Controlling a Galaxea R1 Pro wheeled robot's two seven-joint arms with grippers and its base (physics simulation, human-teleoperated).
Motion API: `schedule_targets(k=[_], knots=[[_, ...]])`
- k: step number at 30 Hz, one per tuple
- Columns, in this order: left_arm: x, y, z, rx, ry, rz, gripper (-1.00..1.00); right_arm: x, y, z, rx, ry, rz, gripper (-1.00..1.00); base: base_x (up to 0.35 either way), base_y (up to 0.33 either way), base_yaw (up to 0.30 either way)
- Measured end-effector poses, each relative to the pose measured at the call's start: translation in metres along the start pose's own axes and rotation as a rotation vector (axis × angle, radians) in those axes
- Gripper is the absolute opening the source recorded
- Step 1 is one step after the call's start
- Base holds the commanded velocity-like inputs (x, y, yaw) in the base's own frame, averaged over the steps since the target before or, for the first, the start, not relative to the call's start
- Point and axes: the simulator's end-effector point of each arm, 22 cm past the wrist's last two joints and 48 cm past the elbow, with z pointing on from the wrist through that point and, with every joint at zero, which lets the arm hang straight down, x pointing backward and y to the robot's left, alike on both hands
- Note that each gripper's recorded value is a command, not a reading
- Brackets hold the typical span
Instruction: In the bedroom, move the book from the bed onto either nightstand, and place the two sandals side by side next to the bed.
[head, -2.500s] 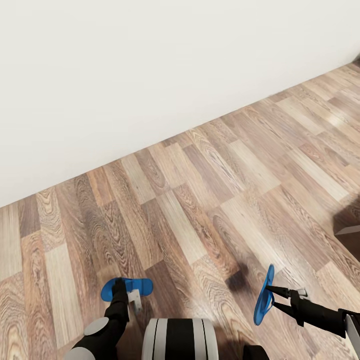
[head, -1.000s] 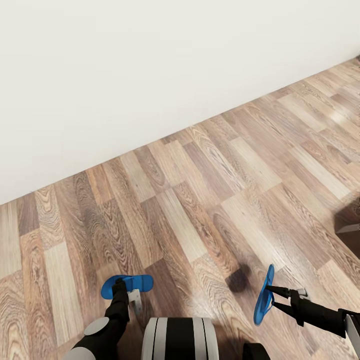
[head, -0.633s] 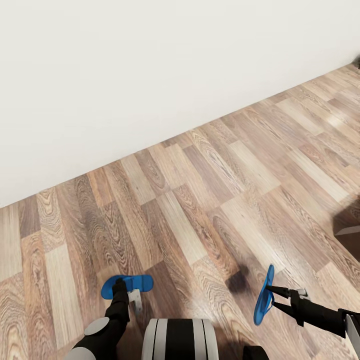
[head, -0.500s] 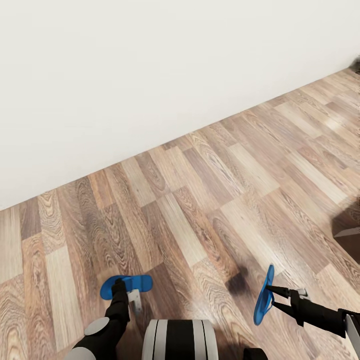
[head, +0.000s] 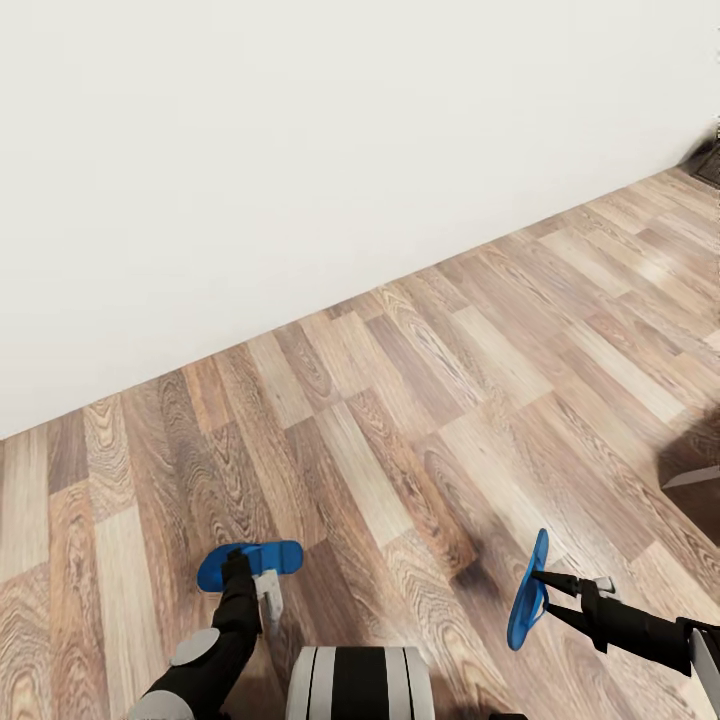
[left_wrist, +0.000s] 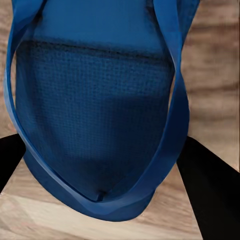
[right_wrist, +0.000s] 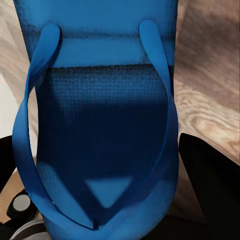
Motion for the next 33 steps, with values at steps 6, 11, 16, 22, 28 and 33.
schedule_targets(k=[6,11,16,22,28,33], knots=[[-0.009,0.027,-0.011,-0.049,-0.024,-0.029,-1.00,-0.002,0.011,-0.004,-0.016,-0.010,-0.017,-1.00,0.000,0.000,0.000],[-0.032,0.070,-0.031,-0.072,-0.089,-0.119,-1.00,-0.004,0.020,-0.008,-0.029,-0.018,-0.031,-1.00,0.000,0.000,0.000],[-0.080,0.093,-0.072,0.100,-0.278,-0.331,-1.00,-0.006,0.028,-0.012,-0.039,-0.027,-0.045,-1.00,0.000,0.000,0.000],[-0.111,0.117,-0.109,0.234,-0.475,-0.615,-1.00,-0.007,0.038,-0.017,-0.049,-0.036,-0.063,-1.00,0.000,0.000,0.000],[-0.093,0.146,-0.117,0.295,-0.567,-0.888,-1.00,-0.010,0.047,-0.023,-0.060,-0.047,-0.084,-1.00,0.000,0.000,0.000],[-0.046,0.159,-0.106,0.299,-0.508,-1.079,-1.00,-0.019,0.052,-0.029,-0.052,-0.092,-0.193,-1.00,0.000,0.000,0.000]])
